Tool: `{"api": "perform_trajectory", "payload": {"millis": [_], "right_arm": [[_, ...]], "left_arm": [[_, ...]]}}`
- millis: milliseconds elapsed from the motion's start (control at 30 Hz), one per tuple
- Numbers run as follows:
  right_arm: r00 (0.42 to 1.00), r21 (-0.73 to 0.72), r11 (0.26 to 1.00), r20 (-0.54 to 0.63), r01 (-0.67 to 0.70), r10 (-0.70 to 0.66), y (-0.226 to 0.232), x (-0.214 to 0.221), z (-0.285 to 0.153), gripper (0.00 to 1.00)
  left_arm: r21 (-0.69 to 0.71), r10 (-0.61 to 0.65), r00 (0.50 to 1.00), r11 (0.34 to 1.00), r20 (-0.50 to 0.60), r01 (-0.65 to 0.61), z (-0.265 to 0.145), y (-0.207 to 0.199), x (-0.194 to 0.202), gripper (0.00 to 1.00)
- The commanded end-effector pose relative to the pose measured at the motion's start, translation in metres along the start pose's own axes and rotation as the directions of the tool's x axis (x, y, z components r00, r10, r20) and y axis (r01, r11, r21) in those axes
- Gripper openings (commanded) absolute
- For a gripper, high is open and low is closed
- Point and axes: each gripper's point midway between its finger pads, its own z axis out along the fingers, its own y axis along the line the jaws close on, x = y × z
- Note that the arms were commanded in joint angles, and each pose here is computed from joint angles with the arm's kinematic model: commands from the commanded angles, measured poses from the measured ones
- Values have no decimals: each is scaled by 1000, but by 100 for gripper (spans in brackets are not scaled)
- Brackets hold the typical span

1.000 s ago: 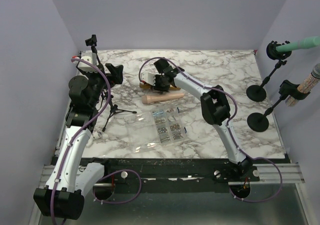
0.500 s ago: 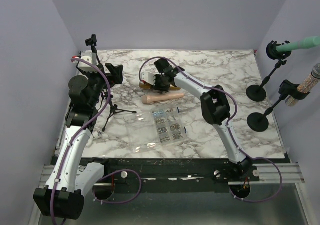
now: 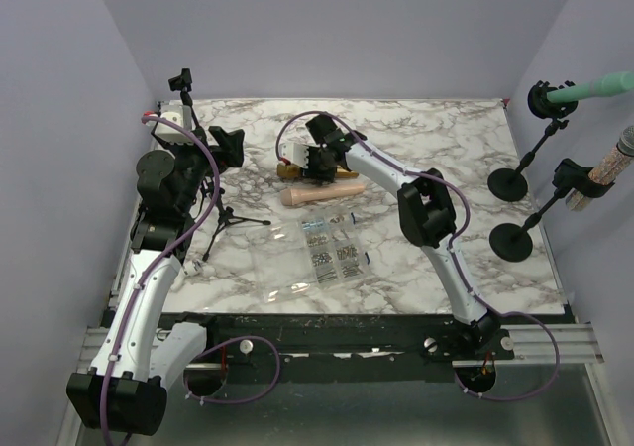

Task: Remove the microphone from the stand

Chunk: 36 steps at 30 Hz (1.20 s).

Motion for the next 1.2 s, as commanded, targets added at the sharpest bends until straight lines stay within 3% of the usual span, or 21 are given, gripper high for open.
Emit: {"api": "perform_trajectory", "payload": {"millis": [0, 333, 533, 1033, 1100, 1167], "right_arm": [[999, -88, 996, -26, -35, 32, 23, 14, 19, 53], [999, -81, 995, -11, -49, 48, 19, 8, 15, 57], [997, 11, 997, 12, -78, 78, -5, -5, -1, 59], [976, 96, 983, 168, -153, 136, -36, -58, -98, 66], [969, 118, 975, 185, -186, 162, -36, -60, -115, 99], [958, 132, 963, 203, -233, 204, -31, -58, -129, 100]], "left_arm": [[8, -5, 1000, 1000, 4, 5, -2, 0, 0, 93], [9, -5, 1000, 1000, 5, 5, -2, -1, -1, 93], [9, -5, 1000, 1000, 7, 5, -3, -1, -1, 93], [14, -11, 1000, 1000, 4, 11, -1, 1, 0, 93], [17, -16, 1000, 1000, 4, 15, -1, 1, 0, 94], [23, -23, 1000, 999, 1, 23, 0, 1, 1, 94]]}}
